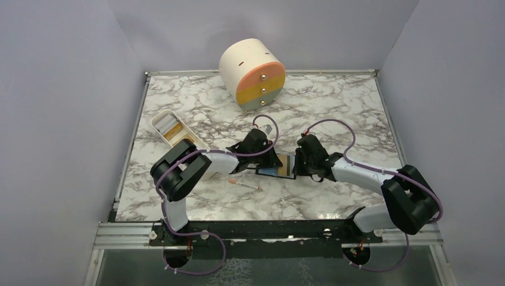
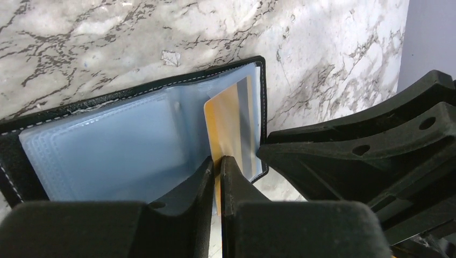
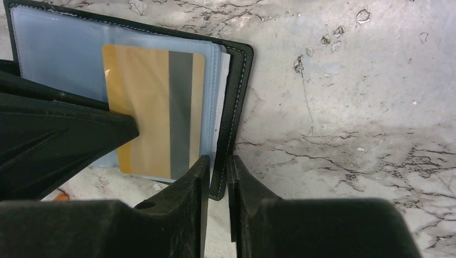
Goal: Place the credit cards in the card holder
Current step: Insert the credit card into the card holder.
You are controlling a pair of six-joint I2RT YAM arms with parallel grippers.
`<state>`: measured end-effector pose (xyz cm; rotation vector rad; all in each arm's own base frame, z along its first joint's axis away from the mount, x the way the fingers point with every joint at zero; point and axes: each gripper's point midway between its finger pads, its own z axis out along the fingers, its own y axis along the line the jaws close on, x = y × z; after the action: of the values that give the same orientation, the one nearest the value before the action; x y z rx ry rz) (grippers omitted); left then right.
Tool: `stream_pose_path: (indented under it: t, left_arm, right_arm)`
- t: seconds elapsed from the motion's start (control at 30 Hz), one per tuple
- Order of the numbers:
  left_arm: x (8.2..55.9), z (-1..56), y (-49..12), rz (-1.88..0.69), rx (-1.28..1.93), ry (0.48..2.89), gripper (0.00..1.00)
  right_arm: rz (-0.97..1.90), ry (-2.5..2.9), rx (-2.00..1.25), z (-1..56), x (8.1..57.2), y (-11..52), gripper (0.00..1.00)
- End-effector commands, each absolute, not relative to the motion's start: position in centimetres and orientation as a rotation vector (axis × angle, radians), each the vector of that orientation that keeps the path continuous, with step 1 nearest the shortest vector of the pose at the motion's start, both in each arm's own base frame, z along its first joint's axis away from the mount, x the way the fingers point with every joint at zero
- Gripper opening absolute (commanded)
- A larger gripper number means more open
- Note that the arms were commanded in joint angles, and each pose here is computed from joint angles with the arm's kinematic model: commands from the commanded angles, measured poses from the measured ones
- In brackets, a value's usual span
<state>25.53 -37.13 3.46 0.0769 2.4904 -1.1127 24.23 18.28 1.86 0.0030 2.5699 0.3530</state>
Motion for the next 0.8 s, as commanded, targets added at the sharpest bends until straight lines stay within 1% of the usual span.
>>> stream_pose_path:
  t: [0.0,0.07,0.23,0.37,0.47,0.77]
  left_arm:
    - [24.6,3.5,-38.7,-1.168,0.122,2.492,0.09]
    - [24.6,3.8,-38.8,-1.171,0.132,2.482,0.14]
    - [24.8,4.6,-38.1,-1.141,0.108,2.453,0.34]
    - [24.3,4.0,-37.0,-1.106,0.079,2.477,0.43]
    - [24.2,4.0,-36.7,-1.098,0.085,2.474,0.45]
    - [24.1,4.3,-38.1,-1.151,0.109,2.463,0.45]
  right_arm:
    - [0.357,2.556,0.025,0.8,24.5,18.4,0.19]
    - [0.352,2.563,0.038,0.6,24.3,18.2,0.19]
    - [0.31,2.544,0.059,1.4,24.4,17.4,0.2]
    - [0.288,2.514,0.065,2.5,24.8,17.0,0.21]
    - [0.263,2.508,0.063,3.0,25.0,16.7,0.21]
    - [0.294,2.45,0.084,4.8,25.5,16.8,0.22]
